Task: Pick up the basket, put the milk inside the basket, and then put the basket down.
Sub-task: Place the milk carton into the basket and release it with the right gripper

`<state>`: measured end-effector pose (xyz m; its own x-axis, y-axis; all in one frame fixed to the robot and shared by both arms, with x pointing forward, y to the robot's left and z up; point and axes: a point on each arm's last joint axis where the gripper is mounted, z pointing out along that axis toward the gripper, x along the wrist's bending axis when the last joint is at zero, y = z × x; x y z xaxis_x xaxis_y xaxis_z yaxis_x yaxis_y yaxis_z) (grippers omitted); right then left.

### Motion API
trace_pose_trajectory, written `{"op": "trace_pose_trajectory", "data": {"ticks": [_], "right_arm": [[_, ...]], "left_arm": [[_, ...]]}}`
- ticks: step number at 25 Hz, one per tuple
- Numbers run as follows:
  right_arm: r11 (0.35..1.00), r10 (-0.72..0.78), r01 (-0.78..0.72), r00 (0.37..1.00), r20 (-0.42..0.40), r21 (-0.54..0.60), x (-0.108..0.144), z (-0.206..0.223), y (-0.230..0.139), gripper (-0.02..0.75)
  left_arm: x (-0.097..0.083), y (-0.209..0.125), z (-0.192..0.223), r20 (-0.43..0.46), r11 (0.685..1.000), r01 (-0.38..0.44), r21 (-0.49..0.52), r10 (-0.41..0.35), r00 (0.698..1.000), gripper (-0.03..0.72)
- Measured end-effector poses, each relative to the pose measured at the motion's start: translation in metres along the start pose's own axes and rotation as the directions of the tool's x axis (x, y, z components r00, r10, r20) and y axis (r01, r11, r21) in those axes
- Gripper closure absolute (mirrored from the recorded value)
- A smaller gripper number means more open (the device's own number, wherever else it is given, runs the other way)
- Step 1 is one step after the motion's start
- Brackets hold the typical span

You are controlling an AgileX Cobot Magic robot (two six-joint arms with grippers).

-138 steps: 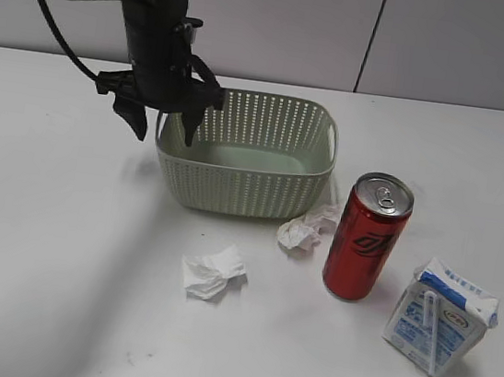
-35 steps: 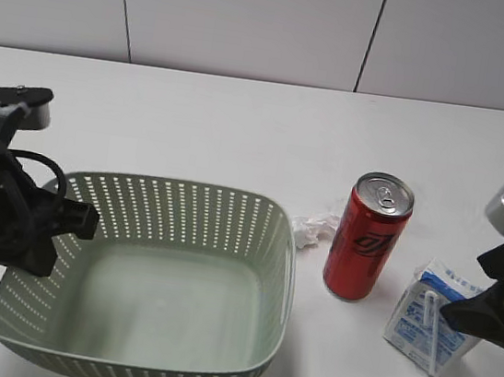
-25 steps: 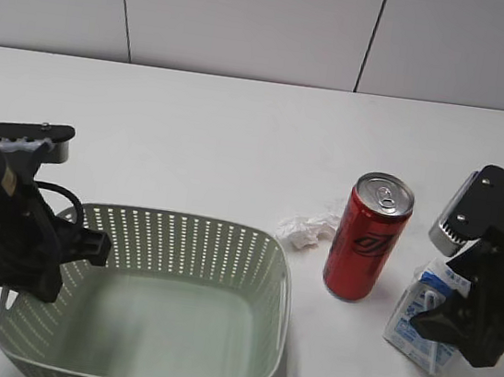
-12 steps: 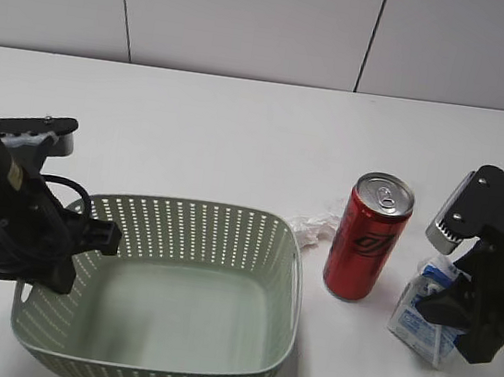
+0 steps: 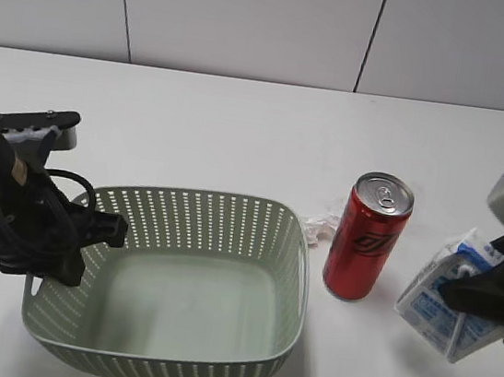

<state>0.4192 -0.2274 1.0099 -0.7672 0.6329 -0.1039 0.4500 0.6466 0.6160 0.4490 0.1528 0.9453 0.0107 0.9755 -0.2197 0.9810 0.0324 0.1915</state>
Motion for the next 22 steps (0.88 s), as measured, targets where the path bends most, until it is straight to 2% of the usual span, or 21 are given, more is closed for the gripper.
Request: {"op": "trace_pose_trajectory", "data": {"ticks": [5, 10, 15, 22], "right_arm": [[0.986, -0.037, 0.046, 0.998, 0.054, -0.161, 0.003, -0.054, 0.035, 0.424], [0.965, -0.102, 0.112, 0.993, 0.053, -0.237, 0.004, -0.082, 0.072, 0.425], [0.972, -0.171, 0.165, 0.985, -0.024, -0.165, 0.02, -0.063, 0.101, 0.425], [0.958, -0.286, 0.283, 0.949, -0.132, -0.035, 0.069, -0.006, 0.139, 0.425]], "left_arm": [[0.0, 0.0, 0.0, -0.001, 1.0, -0.002, -0.002, 0.002, 1.0, 0.69], [0.0, 0.0, 0.0, -0.001, 1.0, -0.002, -0.002, 0.002, 1.0, 0.69], [0.0, 0.0, 0.0, -0.001, 1.0, -0.003, -0.002, 0.003, 1.0, 0.69], [0.0, 0.0, 0.0, -0.001, 1.0, -0.002, -0.001, 0.002, 1.0, 0.69]]}}
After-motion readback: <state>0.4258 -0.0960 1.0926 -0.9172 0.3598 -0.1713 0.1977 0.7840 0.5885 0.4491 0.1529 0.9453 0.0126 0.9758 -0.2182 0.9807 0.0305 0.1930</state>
